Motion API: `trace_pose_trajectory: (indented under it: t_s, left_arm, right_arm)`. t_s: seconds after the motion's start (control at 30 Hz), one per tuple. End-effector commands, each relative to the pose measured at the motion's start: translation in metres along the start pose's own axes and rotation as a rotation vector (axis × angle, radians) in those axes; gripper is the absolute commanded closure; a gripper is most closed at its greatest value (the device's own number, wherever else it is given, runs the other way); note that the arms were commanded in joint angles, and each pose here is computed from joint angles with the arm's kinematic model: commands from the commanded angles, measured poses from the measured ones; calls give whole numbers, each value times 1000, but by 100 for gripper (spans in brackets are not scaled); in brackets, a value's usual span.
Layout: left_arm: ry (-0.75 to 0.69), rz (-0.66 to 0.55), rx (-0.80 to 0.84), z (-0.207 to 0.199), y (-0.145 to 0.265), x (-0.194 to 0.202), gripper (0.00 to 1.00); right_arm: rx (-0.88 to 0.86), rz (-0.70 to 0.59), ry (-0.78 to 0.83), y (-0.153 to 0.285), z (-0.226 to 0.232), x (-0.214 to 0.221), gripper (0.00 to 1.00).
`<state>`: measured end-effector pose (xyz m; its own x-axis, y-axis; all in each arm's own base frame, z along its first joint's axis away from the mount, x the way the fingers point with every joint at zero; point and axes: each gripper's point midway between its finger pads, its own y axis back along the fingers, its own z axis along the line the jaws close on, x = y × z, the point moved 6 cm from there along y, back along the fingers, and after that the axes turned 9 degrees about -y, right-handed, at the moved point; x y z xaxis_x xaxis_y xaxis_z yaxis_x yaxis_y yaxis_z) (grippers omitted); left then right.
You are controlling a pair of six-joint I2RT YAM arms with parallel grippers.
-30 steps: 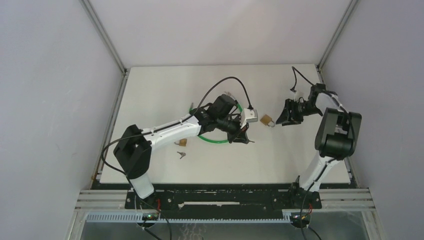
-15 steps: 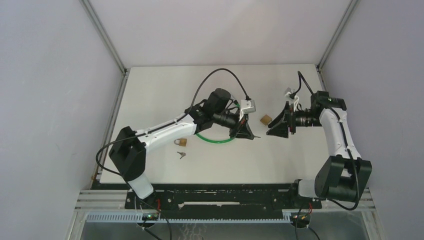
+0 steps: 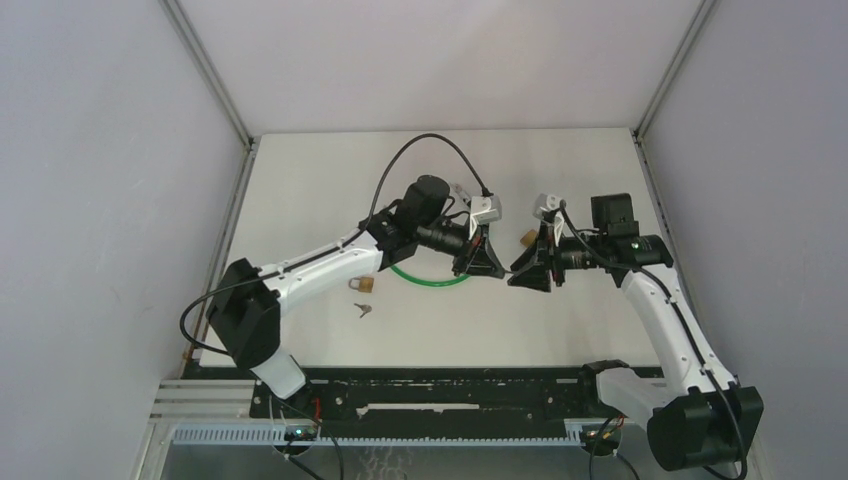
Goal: Lock with the key
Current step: Place the key at the center of the board.
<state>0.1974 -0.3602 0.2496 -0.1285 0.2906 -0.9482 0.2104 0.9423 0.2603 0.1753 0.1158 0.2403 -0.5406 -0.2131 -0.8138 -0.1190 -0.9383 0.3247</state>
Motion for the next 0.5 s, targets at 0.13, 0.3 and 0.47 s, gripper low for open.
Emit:
trace_pose_trajectory:
  t_s: [0.13,0.3,0.47]
  left_arm:
    - [-44,-47,15,-11,10,-14,98]
    - [-40,-41,14,-10,9,-11,98]
    - [-39,-37,-3,-8,10,-9,89]
  right_arm:
    - [48,-21,71,-7,-5,-20,59]
    - [28,-8,93,-10,1,-20,82]
    - [60,6,123,-6,2,-16,100]
